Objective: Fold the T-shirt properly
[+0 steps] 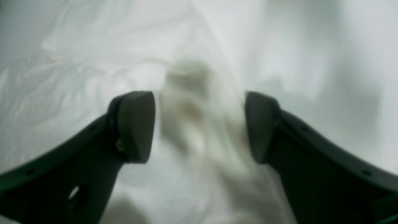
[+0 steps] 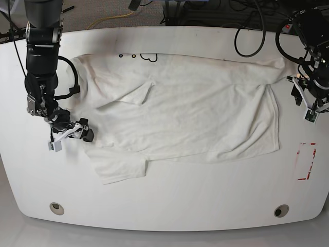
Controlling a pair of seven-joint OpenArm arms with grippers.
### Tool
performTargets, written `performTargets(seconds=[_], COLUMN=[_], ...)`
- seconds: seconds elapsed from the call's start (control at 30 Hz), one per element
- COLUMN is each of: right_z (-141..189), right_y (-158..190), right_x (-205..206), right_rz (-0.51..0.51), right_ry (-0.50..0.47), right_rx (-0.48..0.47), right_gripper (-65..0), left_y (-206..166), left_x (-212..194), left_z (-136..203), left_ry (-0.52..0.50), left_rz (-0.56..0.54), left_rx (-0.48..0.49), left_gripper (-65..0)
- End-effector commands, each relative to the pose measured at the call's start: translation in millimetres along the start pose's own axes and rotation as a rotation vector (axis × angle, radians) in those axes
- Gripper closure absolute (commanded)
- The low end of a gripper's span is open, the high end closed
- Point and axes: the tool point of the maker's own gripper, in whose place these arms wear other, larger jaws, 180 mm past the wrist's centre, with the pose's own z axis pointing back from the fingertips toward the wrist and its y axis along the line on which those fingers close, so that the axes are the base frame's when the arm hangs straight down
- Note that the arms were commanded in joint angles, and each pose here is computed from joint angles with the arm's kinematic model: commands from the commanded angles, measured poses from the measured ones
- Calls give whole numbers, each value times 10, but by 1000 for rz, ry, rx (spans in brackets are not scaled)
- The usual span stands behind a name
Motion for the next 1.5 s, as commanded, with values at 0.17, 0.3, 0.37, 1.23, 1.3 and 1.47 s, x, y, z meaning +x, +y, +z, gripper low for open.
performTargets(seconds=[0.17,0.3,0.37,1.23,1.3,1.47], right_z=[-34,-38,-37,-36,-36,-34], right_y=[186,193,199,219,219,217], right_x=[-28,-28,-19,24,24,11], right_rz=[28,27,29,38,38,38], right_ry=[14,12,10,5,5,7], right_rx=[29,30,31,38,38,38], right_gripper=[-363,-125,-33,0,0,0], left_y=[290,358,381,-359,-369,-581], left_x=[339,362,351,418,438,464], left_z=[-108,-306,-397,-1407,-1411,-1478], left_ry=[-88,-79,-68,-9,-20,-6], left_rz=[148,242,285,550,552,578], left_rx=[76,64,57,-283,-285,-336], left_gripper=[-464,-464,-464,-467,-467,-463])
